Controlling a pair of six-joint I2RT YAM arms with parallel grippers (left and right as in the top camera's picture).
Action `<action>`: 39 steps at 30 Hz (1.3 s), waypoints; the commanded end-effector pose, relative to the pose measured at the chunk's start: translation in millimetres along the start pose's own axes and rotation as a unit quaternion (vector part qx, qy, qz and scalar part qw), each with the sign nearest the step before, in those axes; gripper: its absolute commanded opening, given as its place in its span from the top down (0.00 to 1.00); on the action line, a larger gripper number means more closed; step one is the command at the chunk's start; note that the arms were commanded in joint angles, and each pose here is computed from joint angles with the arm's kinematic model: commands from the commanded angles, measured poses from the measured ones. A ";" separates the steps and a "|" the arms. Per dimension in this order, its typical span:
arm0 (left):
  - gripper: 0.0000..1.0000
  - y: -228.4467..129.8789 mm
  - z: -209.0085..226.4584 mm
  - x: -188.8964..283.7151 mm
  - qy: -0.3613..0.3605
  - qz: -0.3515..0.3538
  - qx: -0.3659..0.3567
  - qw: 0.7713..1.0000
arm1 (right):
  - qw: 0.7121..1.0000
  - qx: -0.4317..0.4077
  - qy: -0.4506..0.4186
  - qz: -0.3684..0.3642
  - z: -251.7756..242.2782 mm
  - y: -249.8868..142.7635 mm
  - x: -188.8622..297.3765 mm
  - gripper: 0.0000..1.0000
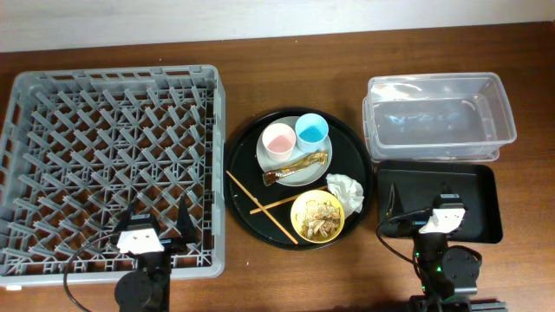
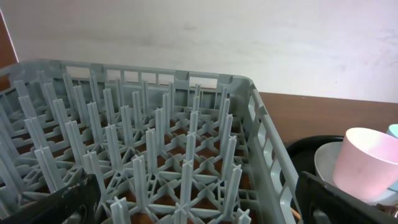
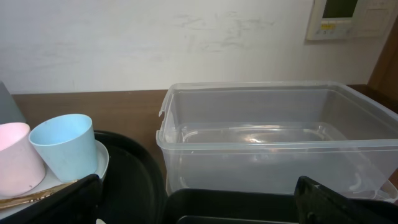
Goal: Sort waste into correct bins and load items into the dishwasher rack
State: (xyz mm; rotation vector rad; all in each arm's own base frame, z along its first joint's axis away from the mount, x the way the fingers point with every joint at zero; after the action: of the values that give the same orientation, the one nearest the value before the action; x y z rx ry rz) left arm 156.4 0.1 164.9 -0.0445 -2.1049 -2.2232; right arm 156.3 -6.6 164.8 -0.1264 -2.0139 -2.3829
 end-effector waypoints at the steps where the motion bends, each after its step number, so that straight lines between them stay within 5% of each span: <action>1: 0.01 -1.0 -1.5 0.1 -0.007 0.000 -0.010 1.000 | 1.000 -0.001 -0.002 0.001 -1.2 -1.7 0.0 0.01; 34: 0.01 -0.9 -1.5 0.1 -0.007 0.000 -0.010 1.000 | 1.000 -0.001 -0.002 0.001 -1.2 -1.7 0.0 0.01; 39: 0.01 36.2 -7.8 9.9 -0.058 -0.050 -0.009 0.997 | 1.000 -0.001 -0.002 0.001 -1.2 -1.7 0.0 0.01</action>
State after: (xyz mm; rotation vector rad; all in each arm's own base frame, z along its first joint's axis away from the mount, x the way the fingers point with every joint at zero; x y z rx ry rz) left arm 156.4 -2.9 172.4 -0.0407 -2.1441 -2.2588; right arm 156.3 -6.6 164.9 -0.1260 -2.0145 -2.3827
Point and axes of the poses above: each gripper's point midway between its finger pads, its own x axis back along the fingers, its own z axis along the line the jaws close on, y = z × x, the point moved 9 cm from there along x, back along the fingers, and after that the axes turned 8 degrees about -x, right-handed, at the moved point
